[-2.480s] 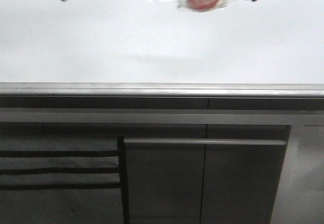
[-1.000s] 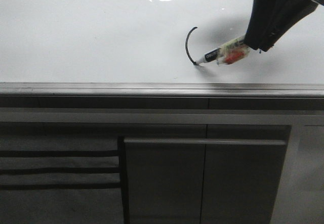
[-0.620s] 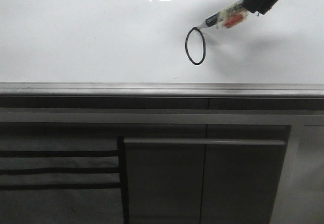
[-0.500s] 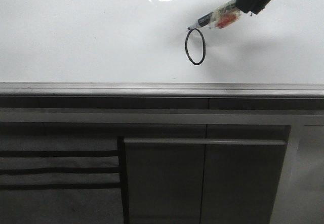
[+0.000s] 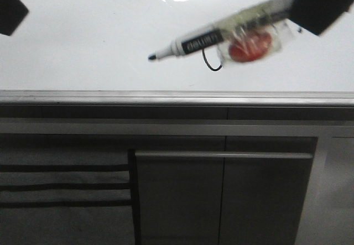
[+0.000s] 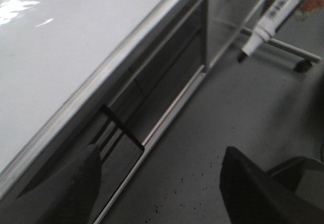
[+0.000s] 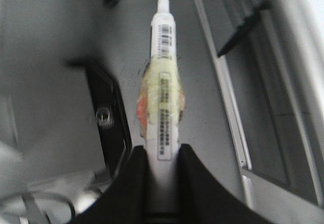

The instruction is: Write number 0 on whiteboard

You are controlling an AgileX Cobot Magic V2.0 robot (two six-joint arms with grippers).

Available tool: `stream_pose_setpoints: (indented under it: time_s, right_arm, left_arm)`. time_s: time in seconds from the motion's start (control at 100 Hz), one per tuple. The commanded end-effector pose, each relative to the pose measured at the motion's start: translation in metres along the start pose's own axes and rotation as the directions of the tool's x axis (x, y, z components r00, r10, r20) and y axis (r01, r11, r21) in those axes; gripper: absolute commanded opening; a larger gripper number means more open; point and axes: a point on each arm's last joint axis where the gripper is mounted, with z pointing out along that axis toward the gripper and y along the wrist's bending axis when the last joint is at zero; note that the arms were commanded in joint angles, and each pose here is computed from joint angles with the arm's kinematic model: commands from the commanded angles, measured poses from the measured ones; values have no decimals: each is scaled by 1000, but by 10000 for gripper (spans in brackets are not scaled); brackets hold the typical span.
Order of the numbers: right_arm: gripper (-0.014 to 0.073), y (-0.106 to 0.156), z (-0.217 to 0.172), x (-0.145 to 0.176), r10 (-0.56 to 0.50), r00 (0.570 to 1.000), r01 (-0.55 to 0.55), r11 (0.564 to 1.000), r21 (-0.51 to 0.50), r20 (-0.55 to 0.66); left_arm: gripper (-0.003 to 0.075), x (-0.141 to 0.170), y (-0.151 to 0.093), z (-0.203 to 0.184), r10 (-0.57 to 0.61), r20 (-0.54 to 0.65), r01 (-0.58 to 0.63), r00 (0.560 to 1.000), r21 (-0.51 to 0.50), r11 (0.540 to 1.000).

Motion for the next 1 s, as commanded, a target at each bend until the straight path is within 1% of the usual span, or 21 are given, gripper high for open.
stream_pose_setpoints:
  time_s: [0.0, 0.08, 0.13, 0.19, 0.36, 0.48, 0.6, 0.7, 0.82, 0.91, 0.99]
  right_arm:
    - [-36, 8, -11, -5, -138, 989, 138, 990, 14, 43]
    - [-36, 5, -11, -7, -153, 986, 149, 987, 58, 62]
    - [-36, 3, -11, -8, -186, 980, 181, 980, 78, 68]
    - [-36, 1, -12, -10, -197, 977, 188, 976, 108, 85]
    - [-36, -6, -13, -15, -220, 968, 195, 961, 196, 117]
    - [-36, -7, -13, -16, -221, 968, 194, 960, 204, 120]
    - [-36, -6, -13, -15, -220, 968, 195, 961, 197, 118]
    - [-36, -6, -13, -15, -220, 969, 194, 961, 196, 117]
    - [-36, -6, -13, -16, -216, 969, 191, 963, 189, 123]
    - [-36, -5, -13, -16, -215, 969, 190, 964, 186, 124]
    - [-36, -5, -13, -16, -214, 969, 189, 964, 185, 126]
  left_arm:
    - [461, -25, -7, 4, 82, 73, -85, 994, 46, 995]
    - [461, -38, -17, 18, 155, 62, -161, 986, 108, 981]
    - [461, -45, -21, 24, 176, 61, -182, 983, 127, 975]
    - [461, -53, -25, 35, 210, 52, -216, 976, 149, 965]
    - [461, -72, -22, 55, 223, 52, -228, 973, 147, 963]
    - [461, -81, -19, 64, 232, 51, -237, 971, 141, 961]
    - [452, -83, -17, 69, 245, 48, -250, 968, 128, 960]
    - [388, -83, -17, 70, 245, 46, -249, 968, 129, 960]
    - [271, -83, -17, 70, 243, 47, -248, 969, 130, 960]
    - [198, -83, -17, 70, 243, 48, -248, 969, 129, 960]
    - [154, -83, -17, 70, 243, 48, -248, 969, 129, 960]
